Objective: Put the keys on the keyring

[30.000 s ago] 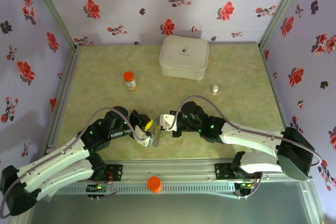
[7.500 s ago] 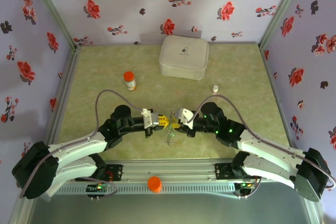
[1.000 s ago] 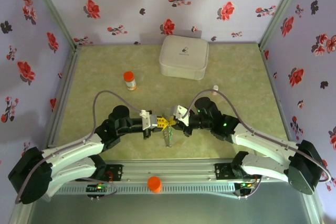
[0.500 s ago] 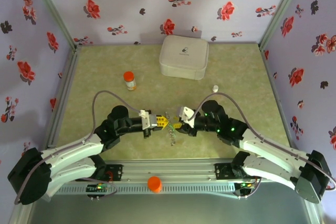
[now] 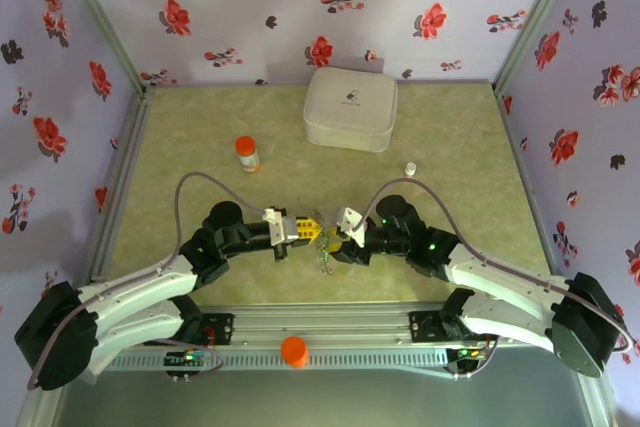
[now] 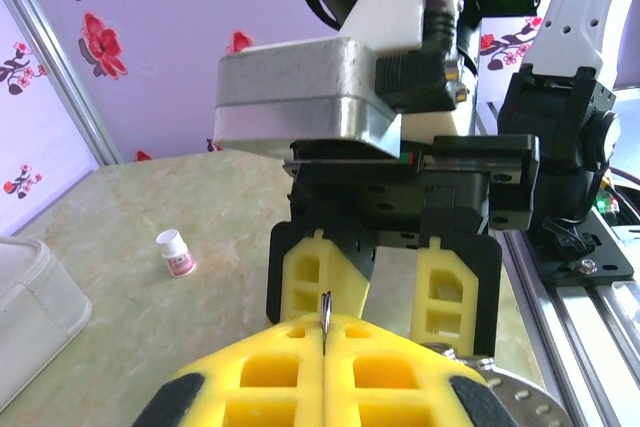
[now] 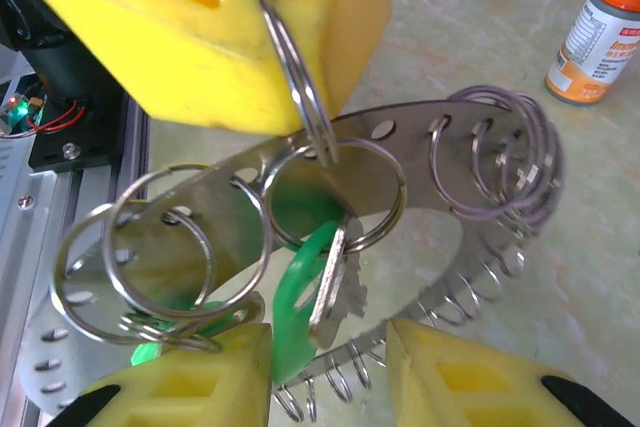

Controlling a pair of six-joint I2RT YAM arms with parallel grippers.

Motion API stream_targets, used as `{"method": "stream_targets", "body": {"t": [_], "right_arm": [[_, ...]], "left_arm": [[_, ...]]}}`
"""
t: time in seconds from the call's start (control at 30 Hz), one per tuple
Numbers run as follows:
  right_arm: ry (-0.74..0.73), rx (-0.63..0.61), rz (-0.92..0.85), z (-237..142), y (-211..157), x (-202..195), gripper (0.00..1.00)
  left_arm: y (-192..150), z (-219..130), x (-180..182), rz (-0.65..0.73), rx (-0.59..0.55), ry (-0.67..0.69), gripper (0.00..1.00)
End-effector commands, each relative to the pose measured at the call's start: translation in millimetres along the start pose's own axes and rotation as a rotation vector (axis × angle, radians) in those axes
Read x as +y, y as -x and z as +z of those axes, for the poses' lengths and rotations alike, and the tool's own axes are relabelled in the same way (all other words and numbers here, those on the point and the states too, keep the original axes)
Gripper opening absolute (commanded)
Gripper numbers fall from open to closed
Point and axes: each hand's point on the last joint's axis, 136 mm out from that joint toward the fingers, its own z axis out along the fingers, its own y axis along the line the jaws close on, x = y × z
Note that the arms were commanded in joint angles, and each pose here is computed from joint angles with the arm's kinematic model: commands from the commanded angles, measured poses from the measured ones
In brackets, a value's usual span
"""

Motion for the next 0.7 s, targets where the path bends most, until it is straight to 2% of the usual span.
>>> {"method": "stream_targets", "body": {"t": [0.0, 0.2, 0.37, 0.67], "right_arm": [[0.006, -0.074, -0.007, 2.4, 13.9, 0.4, 0.35], [-0.042, -0.116, -0.030, 4.2, 18.7, -8.2, 0.33], [-0.058, -0.153, -0.043, 1.0, 25.7, -9.8, 0.28], [-0.050, -0.179, -0.038, -2.1, 32.6, -7.6, 0.04]], "left_arm": [[18.8, -3.3, 6.3, 0.043, -0.071, 0.033, 0.00], [20.8, -4.4, 6.3, 0.039, -0.082, 0.036, 0.00], [16.9, -5.9, 7.0, 0.037, -0.075, 0.044, 0.00], [12.3, -7.7, 7.9, 0.038, -0.055, 0.050, 0.00]]}}
